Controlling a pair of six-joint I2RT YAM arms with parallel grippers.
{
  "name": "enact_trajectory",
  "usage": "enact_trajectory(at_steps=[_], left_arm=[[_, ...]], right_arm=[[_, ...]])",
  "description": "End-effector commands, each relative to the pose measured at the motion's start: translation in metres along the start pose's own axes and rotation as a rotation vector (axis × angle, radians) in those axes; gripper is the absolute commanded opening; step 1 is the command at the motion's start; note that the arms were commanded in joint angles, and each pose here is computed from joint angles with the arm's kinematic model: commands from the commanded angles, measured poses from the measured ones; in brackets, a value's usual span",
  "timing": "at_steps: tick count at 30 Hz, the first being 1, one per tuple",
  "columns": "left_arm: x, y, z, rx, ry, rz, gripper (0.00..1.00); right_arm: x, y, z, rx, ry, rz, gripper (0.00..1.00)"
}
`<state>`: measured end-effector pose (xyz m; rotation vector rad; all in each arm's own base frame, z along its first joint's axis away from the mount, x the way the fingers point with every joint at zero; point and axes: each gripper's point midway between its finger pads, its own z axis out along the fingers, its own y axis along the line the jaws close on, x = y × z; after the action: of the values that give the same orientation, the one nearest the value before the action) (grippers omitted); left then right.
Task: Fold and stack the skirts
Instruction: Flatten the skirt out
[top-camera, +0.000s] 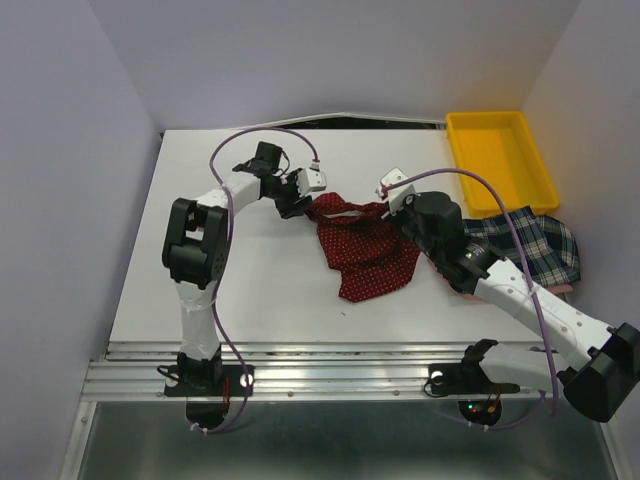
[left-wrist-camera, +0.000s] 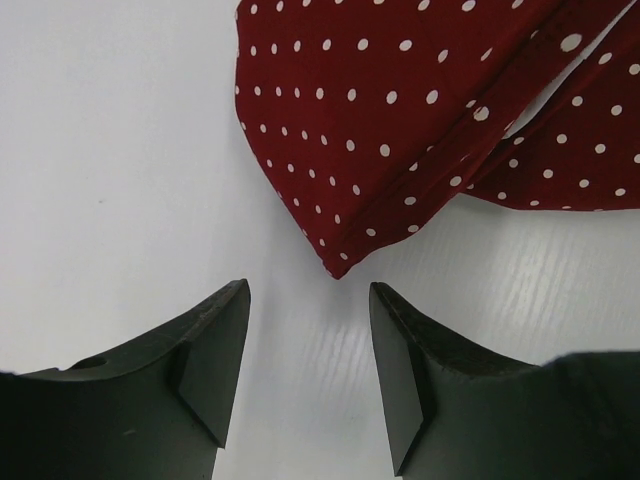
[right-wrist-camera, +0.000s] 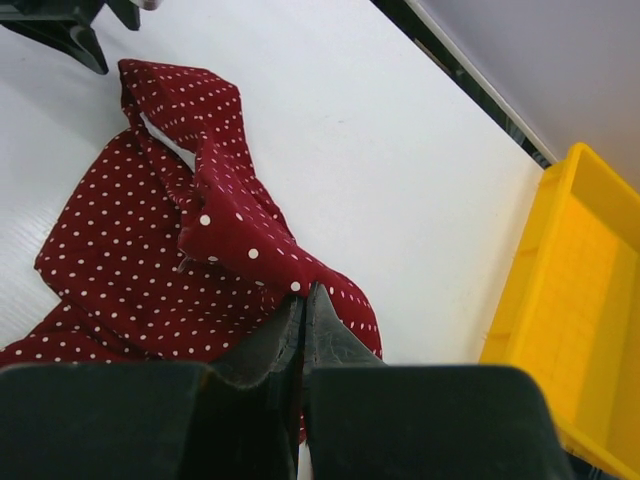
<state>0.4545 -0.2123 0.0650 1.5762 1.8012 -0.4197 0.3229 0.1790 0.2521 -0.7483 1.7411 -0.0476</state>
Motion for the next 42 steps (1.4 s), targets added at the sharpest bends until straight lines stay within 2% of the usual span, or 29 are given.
enact_trajectory(at_steps=[1, 6, 9, 10, 11, 12, 13, 15, 16, 19, 20, 22, 23, 25, 26, 30, 31, 34, 36, 38, 39, 40, 41, 42], left_arm=[[-0.02, 0.002, -0.001, 0.021, -0.043, 0.027, 0.63], [-0.027, 0.01, 0.011, -0.005, -0.069, -0.017, 0.63], [-0.037, 0.02, 0.016, -0.023, -0.09, -0.034, 0.6], [-0.036, 0.019, 0.017, -0.02, -0.086, -0.035, 0.56], [-0.035, 0.019, 0.018, -0.016, -0.083, -0.038, 0.44], [-0.036, 0.018, 0.017, -0.014, -0.084, -0.045, 0.37], [-0.036, 0.015, 0.015, -0.002, -0.076, -0.052, 0.23], [-0.038, 0.015, 0.006, -0.008, -0.06, -0.064, 0.04], [-0.04, 0.011, -0.006, -0.002, -0.033, -0.101, 0.0], [-0.035, 0.007, -0.042, -0.002, 0.073, -0.166, 0.0], [-0.028, -0.018, -0.066, 0.064, 0.14, -0.232, 0.0], [-0.019, -0.035, -0.098, 0.085, 0.217, -0.311, 0.0], [-0.01, -0.058, -0.117, 0.139, 0.283, -0.369, 0.0], [0.002, -0.08, -0.153, 0.101, 0.348, -0.487, 0.0], [-0.003, -0.085, -0.179, 0.027, 0.343, -0.493, 0.0], [0.022, -0.126, -0.217, -0.058, 0.42, -0.543, 0.0], [0.02, -0.132, -0.225, -0.084, 0.414, -0.541, 0.0], [0.034, -0.154, -0.224, -0.062, 0.445, -0.589, 0.0], [0.036, -0.165, -0.21, 0.012, 0.435, -0.65, 0.0], [0.036, -0.164, -0.187, 0.096, 0.438, -0.75, 0.0], [0.028, -0.161, -0.178, 0.147, 0.388, -0.797, 0.0], [0.023, -0.145, -0.173, 0.142, 0.372, -0.78, 0.0], [0.034, -0.134, -0.156, 0.153, 0.415, -0.831, 0.0], [0.031, -0.123, -0.149, 0.156, 0.393, -0.866, 0.0]], right_arm=[[-0.037, -0.006, -0.006, -0.022, -0.099, 0.047, 0.01], [-0.032, 0.001, -0.007, -0.057, -0.088, 0.049, 0.01], [-0.035, 0.0, -0.008, -0.06, -0.093, 0.051, 0.01], [-0.035, 0.0, -0.009, -0.057, -0.092, 0.053, 0.01], [-0.036, -0.001, -0.01, -0.057, -0.098, 0.054, 0.01], [-0.037, -0.001, -0.011, -0.056, -0.1, 0.055, 0.01], [-0.036, -0.004, -0.011, -0.049, -0.096, 0.06, 0.01], [-0.04, -0.005, -0.012, -0.055, -0.106, 0.06, 0.01], [-0.041, -0.005, -0.013, -0.056, -0.108, 0.067, 0.01], [-0.037, -0.012, -0.012, -0.041, -0.082, 0.088, 0.01], [-0.032, -0.016, -0.011, -0.036, -0.069, 0.115, 0.01], [-0.018, -0.018, -0.011, -0.05, -0.021, 0.146, 0.01], [-0.008, -0.02, -0.009, -0.063, 0.006, 0.186, 0.01], [0.013, -0.018, -0.008, -0.081, 0.076, 0.229, 0.01], [0.022, -0.022, -0.008, -0.098, 0.097, 0.278, 0.01], [0.048, 0.009, -0.012, -0.326, 0.208, 0.413, 0.01], [0.05, 0.032, -0.011, -0.45, 0.244, 0.459, 0.01], [0.066, 0.062, -0.013, -0.648, 0.331, 0.539, 0.01], [0.083, 0.074, 0.002, -0.722, 0.392, 0.579, 0.01], [0.087, 0.075, 0.012, -0.772, 0.397, 0.619, 0.01], [0.09, 0.076, 0.026, -0.788, 0.397, 0.618, 0.01], [0.091, 0.073, 0.032, -0.789, 0.397, 0.621, 0.01], [0.086, 0.069, 0.039, -0.809, 0.375, 0.62, 0.01], [0.094, 0.075, 0.048, -0.84, 0.404, 0.641, 0.01]])
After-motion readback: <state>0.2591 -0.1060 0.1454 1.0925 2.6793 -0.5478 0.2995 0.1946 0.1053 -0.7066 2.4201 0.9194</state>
